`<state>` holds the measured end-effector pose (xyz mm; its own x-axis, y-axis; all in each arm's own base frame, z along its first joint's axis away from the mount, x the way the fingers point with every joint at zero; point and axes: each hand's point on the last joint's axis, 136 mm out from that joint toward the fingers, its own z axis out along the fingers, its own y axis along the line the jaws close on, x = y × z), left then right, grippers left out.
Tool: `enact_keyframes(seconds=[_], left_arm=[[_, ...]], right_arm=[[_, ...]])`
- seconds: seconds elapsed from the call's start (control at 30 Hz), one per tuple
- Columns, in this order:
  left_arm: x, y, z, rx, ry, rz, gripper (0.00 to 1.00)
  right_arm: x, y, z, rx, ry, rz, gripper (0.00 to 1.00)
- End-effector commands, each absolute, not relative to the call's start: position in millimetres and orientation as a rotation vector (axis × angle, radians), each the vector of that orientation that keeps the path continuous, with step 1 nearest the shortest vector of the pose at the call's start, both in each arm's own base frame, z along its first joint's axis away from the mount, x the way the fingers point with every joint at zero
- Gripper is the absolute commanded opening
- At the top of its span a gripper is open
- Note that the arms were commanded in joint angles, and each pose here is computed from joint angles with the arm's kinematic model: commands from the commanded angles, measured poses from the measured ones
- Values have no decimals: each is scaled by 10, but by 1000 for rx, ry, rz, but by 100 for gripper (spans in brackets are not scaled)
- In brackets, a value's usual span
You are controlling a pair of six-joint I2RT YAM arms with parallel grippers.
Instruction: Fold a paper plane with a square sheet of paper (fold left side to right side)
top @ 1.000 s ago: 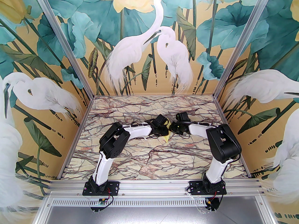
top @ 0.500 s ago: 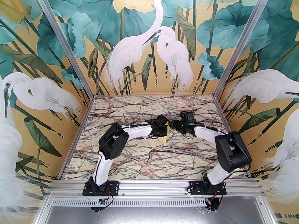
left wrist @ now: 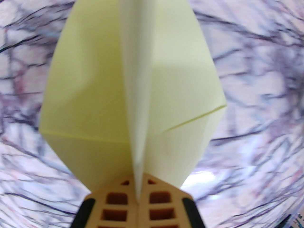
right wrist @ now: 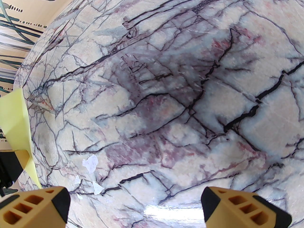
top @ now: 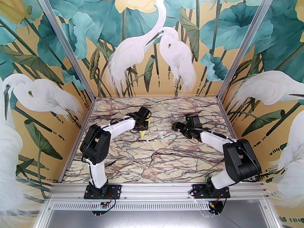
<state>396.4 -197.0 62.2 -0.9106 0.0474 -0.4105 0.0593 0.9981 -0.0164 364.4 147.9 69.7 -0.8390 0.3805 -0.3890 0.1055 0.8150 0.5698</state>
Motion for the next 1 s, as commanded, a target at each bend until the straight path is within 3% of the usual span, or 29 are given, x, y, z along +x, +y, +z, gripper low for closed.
enact_keyframes(seconds=[0.0, 0.4, 0.73, 0.97], left_arm=[[3915, -1863, 368, 147, 2782, 12, 0], [3859, -1803, 28, 81, 2852, 16, 1], [3834, -1792, 34, 74, 2860, 12, 27], [3832, -1776, 18, 74, 2867, 22, 34]], right_arm=[[3622, 1478, 756, 371, 2475, 758, 99], [3610, 1460, 809, 369, 2467, 749, 99], [3610, 1452, 812, 373, 2464, 742, 99], [3623, 1454, 818, 373, 2463, 744, 99]])
